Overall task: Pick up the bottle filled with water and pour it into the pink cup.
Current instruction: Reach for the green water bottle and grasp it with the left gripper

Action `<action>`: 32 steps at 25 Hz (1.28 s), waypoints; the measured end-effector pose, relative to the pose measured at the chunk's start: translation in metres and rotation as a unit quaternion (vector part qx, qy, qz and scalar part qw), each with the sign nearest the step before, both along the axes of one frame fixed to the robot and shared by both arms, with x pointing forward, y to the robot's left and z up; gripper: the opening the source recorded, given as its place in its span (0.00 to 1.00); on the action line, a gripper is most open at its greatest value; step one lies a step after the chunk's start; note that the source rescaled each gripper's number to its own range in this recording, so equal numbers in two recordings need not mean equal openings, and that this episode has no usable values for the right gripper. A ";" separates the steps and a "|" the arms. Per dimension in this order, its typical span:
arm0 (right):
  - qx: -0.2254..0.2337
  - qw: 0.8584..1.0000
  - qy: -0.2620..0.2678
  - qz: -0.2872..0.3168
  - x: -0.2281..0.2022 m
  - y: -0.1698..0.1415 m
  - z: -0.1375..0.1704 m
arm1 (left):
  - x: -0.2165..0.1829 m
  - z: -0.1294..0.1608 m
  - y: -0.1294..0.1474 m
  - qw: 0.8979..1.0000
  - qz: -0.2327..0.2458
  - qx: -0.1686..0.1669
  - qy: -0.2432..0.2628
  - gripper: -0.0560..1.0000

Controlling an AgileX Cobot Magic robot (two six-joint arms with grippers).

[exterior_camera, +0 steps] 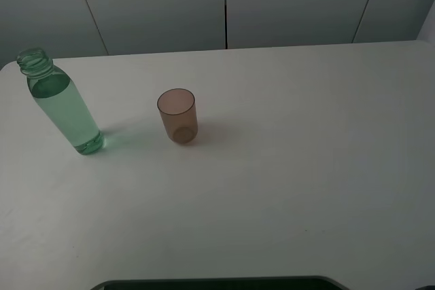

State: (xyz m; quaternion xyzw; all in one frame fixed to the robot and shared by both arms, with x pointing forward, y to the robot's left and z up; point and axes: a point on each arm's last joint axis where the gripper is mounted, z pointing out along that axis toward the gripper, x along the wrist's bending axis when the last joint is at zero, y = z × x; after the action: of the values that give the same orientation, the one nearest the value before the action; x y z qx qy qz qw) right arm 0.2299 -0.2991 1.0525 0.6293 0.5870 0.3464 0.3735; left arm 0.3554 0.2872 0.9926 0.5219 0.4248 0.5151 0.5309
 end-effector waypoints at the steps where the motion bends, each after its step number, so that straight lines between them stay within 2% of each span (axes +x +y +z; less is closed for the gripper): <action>1: 0.000 1.000 0.000 0.000 0.000 0.000 0.000 | 0.003 -0.002 0.000 1.000 0.001 0.001 0.006 0.97; 15: 0.000 1.000 0.000 0.000 0.000 0.000 0.000 | 0.031 -0.023 -0.008 0.999 -0.019 0.026 0.030 0.97; 23: 0.000 1.000 0.000 0.000 0.000 0.000 0.000 | 0.036 -0.025 -0.012 0.999 -0.035 0.029 0.011 0.97; 32: 0.000 1.000 0.000 0.000 0.000 0.000 0.000 | 0.042 -0.039 -0.013 0.998 -0.038 0.031 0.048 0.97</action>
State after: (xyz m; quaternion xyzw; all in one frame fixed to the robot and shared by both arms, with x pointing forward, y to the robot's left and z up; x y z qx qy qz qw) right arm 0.2299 -0.2991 1.0525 0.6293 0.5870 0.3464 0.3735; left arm 0.3978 0.2744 0.9537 0.5774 0.4137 0.4821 0.5129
